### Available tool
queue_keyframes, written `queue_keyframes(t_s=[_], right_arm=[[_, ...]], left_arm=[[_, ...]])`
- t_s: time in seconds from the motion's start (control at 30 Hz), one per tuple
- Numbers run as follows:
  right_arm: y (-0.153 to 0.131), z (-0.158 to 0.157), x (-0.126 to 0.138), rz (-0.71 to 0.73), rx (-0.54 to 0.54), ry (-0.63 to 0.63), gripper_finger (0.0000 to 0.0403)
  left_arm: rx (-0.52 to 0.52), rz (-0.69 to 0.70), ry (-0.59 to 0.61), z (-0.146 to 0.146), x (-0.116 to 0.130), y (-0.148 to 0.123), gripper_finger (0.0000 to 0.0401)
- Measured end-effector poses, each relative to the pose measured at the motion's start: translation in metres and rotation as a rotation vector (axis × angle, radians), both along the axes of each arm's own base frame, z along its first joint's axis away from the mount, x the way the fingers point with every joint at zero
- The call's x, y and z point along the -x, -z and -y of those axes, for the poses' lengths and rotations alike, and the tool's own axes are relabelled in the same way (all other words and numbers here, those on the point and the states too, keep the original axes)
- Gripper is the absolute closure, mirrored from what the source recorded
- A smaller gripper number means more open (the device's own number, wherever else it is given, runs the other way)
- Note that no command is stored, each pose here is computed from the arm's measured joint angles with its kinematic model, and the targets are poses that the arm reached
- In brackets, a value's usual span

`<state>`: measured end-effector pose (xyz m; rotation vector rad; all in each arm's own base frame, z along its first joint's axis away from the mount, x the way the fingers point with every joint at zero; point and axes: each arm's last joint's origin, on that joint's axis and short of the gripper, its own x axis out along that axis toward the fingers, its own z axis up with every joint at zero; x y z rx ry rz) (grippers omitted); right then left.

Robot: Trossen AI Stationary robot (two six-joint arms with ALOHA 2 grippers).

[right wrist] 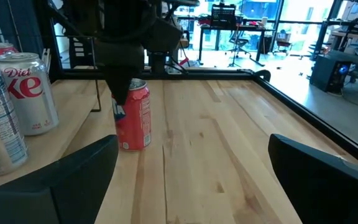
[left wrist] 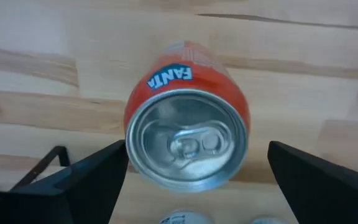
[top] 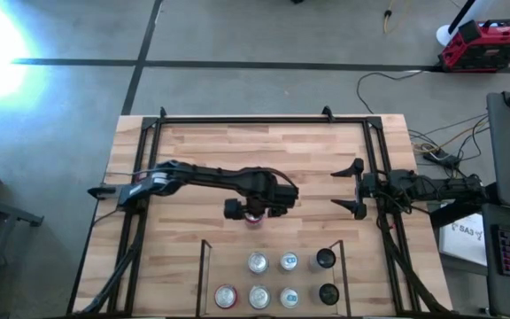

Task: Place canned beverage on shelf
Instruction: Put the red soda can on the shelf aligned with the other red soda can

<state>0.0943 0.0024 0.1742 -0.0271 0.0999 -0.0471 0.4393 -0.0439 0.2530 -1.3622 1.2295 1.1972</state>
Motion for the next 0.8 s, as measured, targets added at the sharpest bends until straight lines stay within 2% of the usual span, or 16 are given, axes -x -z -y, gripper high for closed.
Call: queue_keyframes(t_s=[0.3, 0.57, 0.7, 0.8], right_arm=[[0.000, 0.000, 0.000, 0.000, 0.000, 0.000, 0.0003], [0.000, 0.000, 0.000, -0.001, 0.000, 0.000, 0.0003], [0.000, 0.000, 0.000, 0.000, 0.000, 0.000, 0.0003], [0.000, 0.000, 0.000, 0.000, 0.000, 0.000, 0.0003]], left_arm=[[-0.015, -0.069, -0.100, -0.001, -0.005, 0.021, 0.0034], [-0.048, -0.105, -0.132, -0.003, -0.003, 0.031, 0.0038], [-0.062, -0.097, -0.124, -0.003, -0.003, 0.036, 0.0057], [-0.062, -0.091, -0.120, -0.002, -0.004, 0.037, 0.0087]])
